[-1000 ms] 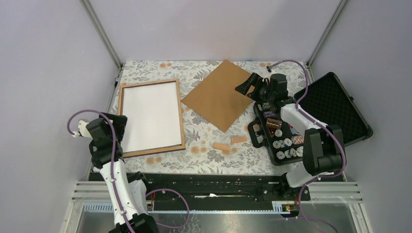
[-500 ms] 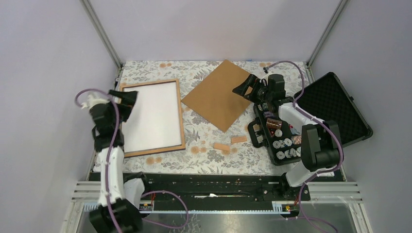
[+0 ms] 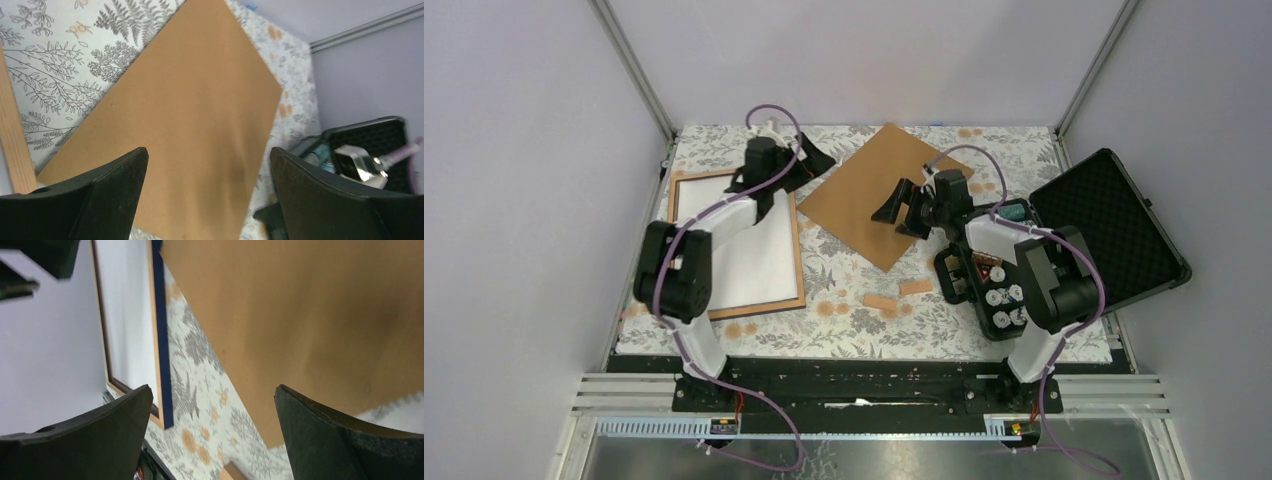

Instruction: Put the photo into the frame

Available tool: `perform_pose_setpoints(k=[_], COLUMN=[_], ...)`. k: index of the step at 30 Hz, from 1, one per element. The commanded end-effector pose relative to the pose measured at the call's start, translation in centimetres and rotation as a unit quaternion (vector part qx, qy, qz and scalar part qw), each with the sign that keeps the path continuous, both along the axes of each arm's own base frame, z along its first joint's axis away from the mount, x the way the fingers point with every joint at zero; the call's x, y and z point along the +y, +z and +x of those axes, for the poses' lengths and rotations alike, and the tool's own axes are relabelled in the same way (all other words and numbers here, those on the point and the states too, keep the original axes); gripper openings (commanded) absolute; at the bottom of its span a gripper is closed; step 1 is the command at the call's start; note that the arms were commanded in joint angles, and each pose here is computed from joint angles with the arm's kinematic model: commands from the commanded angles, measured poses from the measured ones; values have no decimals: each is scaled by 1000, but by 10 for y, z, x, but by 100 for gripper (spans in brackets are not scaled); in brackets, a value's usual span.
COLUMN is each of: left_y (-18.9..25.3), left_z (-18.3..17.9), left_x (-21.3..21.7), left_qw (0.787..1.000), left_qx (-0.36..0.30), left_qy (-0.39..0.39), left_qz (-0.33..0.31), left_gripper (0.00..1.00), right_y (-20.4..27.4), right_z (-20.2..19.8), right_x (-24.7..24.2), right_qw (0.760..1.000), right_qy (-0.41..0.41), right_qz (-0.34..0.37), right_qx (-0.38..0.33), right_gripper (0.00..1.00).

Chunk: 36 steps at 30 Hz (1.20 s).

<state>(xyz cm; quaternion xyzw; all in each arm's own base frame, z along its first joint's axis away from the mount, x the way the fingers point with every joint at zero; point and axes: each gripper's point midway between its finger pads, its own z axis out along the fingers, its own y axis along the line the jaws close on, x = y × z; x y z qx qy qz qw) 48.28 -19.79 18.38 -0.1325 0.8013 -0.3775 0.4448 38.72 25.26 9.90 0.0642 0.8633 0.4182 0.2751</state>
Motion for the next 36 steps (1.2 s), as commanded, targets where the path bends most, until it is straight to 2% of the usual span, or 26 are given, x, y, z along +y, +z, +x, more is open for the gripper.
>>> perform_pose_setpoints(k=[1,7,13,17,19,28,31,36], left_y=[-1,-48,-88,-131,-146,-162,-159,-163], left_z=[40,62,72,78,76,45,32,11], left_x=[-11,-9,9,10,10,1,-11,-15], left_qw=[998,989,977,967,963,965,969,963], left_qx=[-54,-29,-8,66,97,138,136,140], left_qy=[0,-29,2,-10,-13,-37,-57,-64], left_qz=[35,140,212,247,250,218,198,219], left_gripper=[97,99,98,98,98,98,98,98], right_y=[4,-26,-35,-44,-47,-59,-56,-53], right_z=[-30,-54,-57,-54,-52,-46,-43,-32], right_x=[1,-16,-28,-43,-47,-45,-44,-49], right_qw=[999,991,983,971,967,960,960,961], right_qy=[-7,-24,-64,-117,-137,-168,-179,-202], right_qz=[-27,-81,-103,-133,-137,-124,-115,-112], right_qx=[18,101,135,158,166,187,182,154], right_gripper=[100,100,100,100,100,100,100,100])
